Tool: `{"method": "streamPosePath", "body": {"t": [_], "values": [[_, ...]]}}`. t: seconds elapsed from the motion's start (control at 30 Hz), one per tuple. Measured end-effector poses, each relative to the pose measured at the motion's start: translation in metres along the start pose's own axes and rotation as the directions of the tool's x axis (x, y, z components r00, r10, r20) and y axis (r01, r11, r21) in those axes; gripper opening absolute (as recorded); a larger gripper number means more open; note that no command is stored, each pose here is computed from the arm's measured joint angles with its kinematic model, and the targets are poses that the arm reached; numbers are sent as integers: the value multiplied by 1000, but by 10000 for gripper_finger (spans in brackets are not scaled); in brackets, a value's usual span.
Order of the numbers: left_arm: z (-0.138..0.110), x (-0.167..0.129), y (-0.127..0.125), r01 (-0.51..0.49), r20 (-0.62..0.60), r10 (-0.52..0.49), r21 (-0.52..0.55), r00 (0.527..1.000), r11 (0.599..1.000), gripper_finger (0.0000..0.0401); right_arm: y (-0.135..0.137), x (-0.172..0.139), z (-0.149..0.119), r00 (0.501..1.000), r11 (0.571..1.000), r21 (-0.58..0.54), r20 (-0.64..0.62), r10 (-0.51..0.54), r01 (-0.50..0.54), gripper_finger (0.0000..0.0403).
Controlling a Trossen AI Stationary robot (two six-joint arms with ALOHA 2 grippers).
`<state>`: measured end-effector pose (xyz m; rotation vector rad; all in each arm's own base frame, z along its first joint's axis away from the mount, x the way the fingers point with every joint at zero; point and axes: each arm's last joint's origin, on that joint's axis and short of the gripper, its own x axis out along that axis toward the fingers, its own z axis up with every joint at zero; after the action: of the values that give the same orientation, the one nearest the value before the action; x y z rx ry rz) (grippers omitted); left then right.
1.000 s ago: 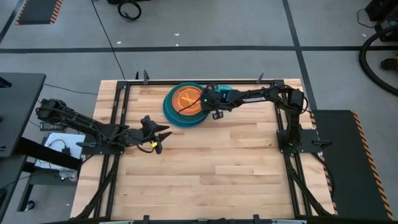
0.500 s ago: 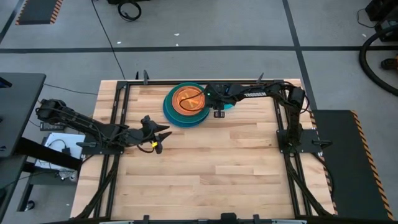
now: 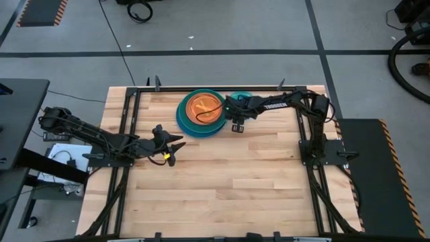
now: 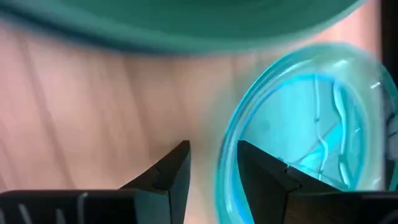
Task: Stack plastic plates
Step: Stack the blue plate on top of the orange plate
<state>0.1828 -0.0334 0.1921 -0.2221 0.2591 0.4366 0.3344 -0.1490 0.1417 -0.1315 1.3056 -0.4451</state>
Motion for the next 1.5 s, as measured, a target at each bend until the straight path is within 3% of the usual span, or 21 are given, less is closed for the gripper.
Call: {"method": "streamPosePath", "body": {"t": [0.3,0.63,0.8,1.03,1.2,1.37,1.5], "values": [[0,0,0,0,0,0,-4,1000,1000,151,4,5,-9,1000,1000,26,-4,-6,6,125],[0,0,0,0,0,0,-3,1000,1000,151,5,6,-9,1000,1000,28,-9,-9,9,11],[0,0,0,0,0,0,21,1000,1000,151,6,-1,-15,992,994,11,-72,-108,109,14],[0,0,0,1,0,-1,22,1000,1000,151,9,-42,-10,990,990,31,17,-137,136,7],[0,0,0,0,0,0,23,1000,1000,151,28,-68,0,981,984,-106,147,-124,140,10],[0,0,0,1,1,-1,23,1000,1000,151,49,-76,9,967,939,-303,238,-88,160,10],[0,0,0,2,3,-2,28,1000,1000,151,56,-76,17,947,921,-355,317,-43,161,11]]}}
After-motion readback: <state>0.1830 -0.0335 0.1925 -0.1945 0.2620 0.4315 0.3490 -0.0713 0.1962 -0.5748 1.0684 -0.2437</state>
